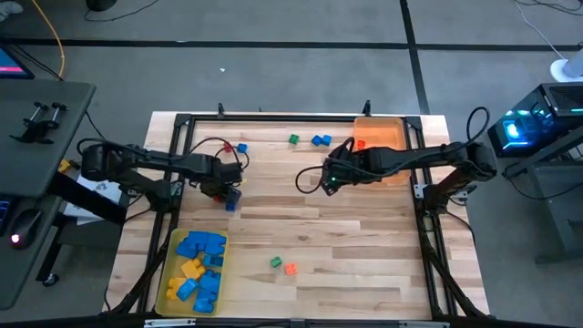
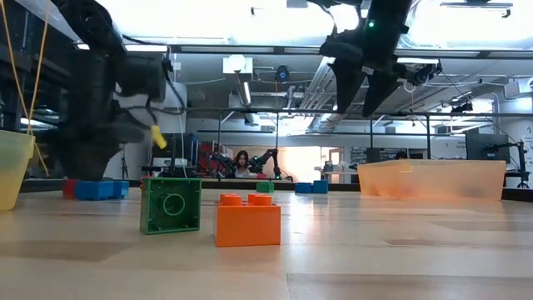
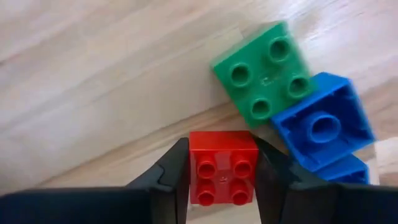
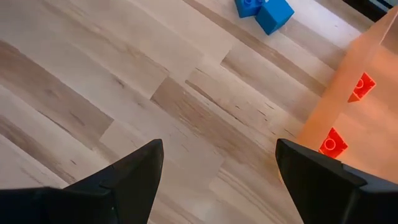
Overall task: Sort blocks by size
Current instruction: Put the small red game piece into the orange bin
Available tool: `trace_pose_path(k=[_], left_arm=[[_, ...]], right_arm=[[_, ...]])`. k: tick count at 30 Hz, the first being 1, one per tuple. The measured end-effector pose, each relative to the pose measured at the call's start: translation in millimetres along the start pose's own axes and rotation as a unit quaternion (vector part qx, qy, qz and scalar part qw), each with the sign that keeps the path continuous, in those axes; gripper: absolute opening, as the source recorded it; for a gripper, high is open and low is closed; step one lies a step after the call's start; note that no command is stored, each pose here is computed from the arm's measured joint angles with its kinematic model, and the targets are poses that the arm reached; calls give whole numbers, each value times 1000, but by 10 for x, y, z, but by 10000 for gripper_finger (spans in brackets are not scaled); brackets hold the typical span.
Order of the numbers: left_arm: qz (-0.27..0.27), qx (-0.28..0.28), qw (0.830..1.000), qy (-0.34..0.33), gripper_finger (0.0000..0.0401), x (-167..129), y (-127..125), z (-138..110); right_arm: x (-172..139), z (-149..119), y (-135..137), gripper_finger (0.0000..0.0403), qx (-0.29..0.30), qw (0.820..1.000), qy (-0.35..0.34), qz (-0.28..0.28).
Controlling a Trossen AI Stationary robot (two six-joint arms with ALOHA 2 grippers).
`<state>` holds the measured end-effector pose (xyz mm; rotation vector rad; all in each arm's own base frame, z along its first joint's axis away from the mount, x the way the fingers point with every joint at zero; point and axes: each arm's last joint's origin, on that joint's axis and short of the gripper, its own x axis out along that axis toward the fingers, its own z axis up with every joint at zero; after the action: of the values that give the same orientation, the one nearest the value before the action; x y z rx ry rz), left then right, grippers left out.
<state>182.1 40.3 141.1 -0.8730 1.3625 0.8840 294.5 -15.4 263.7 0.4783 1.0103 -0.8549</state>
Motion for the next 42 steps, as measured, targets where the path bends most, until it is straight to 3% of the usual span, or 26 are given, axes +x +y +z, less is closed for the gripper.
trace_pose_path(k=[7,12,16,21,26,30,35,42], left_arm=[[-97,24,990,-104,100,-660,-49,242],[-181,63,950,-247,100,-1281,-176,507],[-233,96,914,-319,100,-1529,-374,758],[-303,155,889,-308,100,-1387,-836,1079],[-382,204,837,-335,100,-1130,-1447,1348],[-423,211,797,-375,100,-993,-1878,1578],[-427,226,785,-388,100,-791,-2332,1856],[-435,243,754,-428,100,-636,-2831,2231]], right_arm=[[-297,-27,-71,307,22,998,-33,41],[-681,-56,-212,307,92,986,-117,72],[-910,-83,-348,307,158,969,-173,84],[-1015,-90,-415,307,183,959,-196,97],[-1036,-55,-407,307,197,950,-218,102],[-1061,-13,-399,307,219,936,-258,96],[-1081,18,-387,307,235,925,-281,98],[-1090,30,-384,307,242,921,-291,97]])
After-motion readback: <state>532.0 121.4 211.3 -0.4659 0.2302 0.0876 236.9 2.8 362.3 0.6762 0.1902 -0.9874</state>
